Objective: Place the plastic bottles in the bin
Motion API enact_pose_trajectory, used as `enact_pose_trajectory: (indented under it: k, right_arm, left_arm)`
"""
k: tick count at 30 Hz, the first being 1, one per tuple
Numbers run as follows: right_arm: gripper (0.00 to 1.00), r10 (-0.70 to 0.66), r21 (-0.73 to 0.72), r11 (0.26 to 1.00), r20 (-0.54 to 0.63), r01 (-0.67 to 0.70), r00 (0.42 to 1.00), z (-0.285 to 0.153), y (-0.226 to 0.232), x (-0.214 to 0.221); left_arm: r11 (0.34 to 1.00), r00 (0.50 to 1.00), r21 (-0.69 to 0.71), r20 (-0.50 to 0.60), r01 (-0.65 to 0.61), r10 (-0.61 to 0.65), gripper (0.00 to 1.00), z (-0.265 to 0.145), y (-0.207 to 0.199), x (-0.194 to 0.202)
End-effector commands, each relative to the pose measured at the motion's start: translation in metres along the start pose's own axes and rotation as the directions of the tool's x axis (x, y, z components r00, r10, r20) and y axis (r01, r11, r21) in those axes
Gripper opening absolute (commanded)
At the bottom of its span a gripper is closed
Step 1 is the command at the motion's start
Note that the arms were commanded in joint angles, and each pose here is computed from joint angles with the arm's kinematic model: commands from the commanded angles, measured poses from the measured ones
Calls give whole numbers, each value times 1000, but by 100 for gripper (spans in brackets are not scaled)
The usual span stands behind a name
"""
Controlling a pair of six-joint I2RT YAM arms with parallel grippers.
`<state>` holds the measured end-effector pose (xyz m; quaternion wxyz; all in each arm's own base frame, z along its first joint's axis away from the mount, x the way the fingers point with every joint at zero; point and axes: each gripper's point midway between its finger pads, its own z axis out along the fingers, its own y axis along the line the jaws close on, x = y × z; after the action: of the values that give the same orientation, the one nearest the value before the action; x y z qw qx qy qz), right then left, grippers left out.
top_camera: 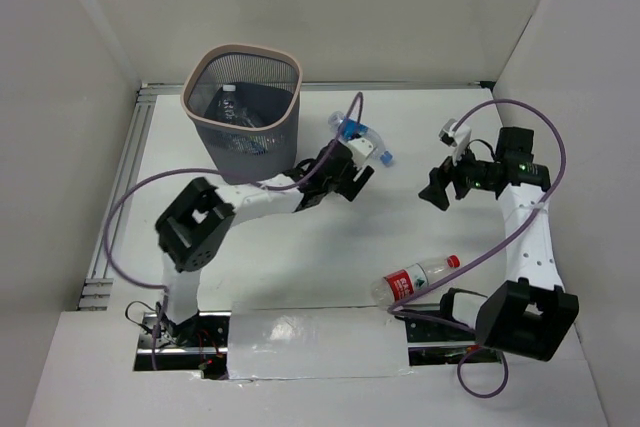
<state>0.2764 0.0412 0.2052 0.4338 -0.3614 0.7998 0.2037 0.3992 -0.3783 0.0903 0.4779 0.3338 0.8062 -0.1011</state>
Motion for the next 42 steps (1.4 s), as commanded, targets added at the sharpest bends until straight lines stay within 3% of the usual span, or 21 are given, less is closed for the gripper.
enact_pose_trajectory:
  k: [1,3,5,6,9,12,14,19,25,31,42]
  right_arm:
    - [99,-91,100,991,64,84,994,12,-38,-22]
    - [99,-35,87,996,55,30,998,33,-48,-30]
    - [99,25,43,999,35,-26,999,58,-41,-38]
    - [99,59,40,997,10,-59,998,74,-47,-40]
    - [99,134,101,987,-79,-125,988,119,-60,-47]
    - [99,228,146,966,-84,-214,970,155,-77,-59]
    - [99,245,195,954,-64,-229,967,172,-88,-68]
    - [99,236,253,944,-73,-211,969,209,-117,-71]
    - [99,149,263,959,-147,-107,978,255,-125,-56]
    - [99,119,279,958,-188,-63,975,285,-136,-40]
    - [96,87,286,958,-239,-16,967,301,-147,-18]
  left_arm:
    - [990,981,20,132,141,-143,87,-68,6,-58]
    - [983,980,42,85,178,-181,87,-92,-1,-36]
    - [972,966,108,133,207,-221,87,-133,-11,-49]
    - [972,973,136,106,191,-206,87,-143,-22,-30]
    - [963,975,210,108,169,-195,87,-185,-41,-13]
    - [953,977,251,80,172,-197,87,-214,-56,12]
    - [950,977,242,34,198,-212,87,-222,-61,39]
    - [929,959,251,18,270,-284,87,-252,-72,61]
    - [912,940,232,-33,337,-339,87,-263,-75,83]
    - [921,945,212,-33,326,-327,87,-262,-72,81]
    - [925,948,208,-63,318,-311,87,-254,-78,84]
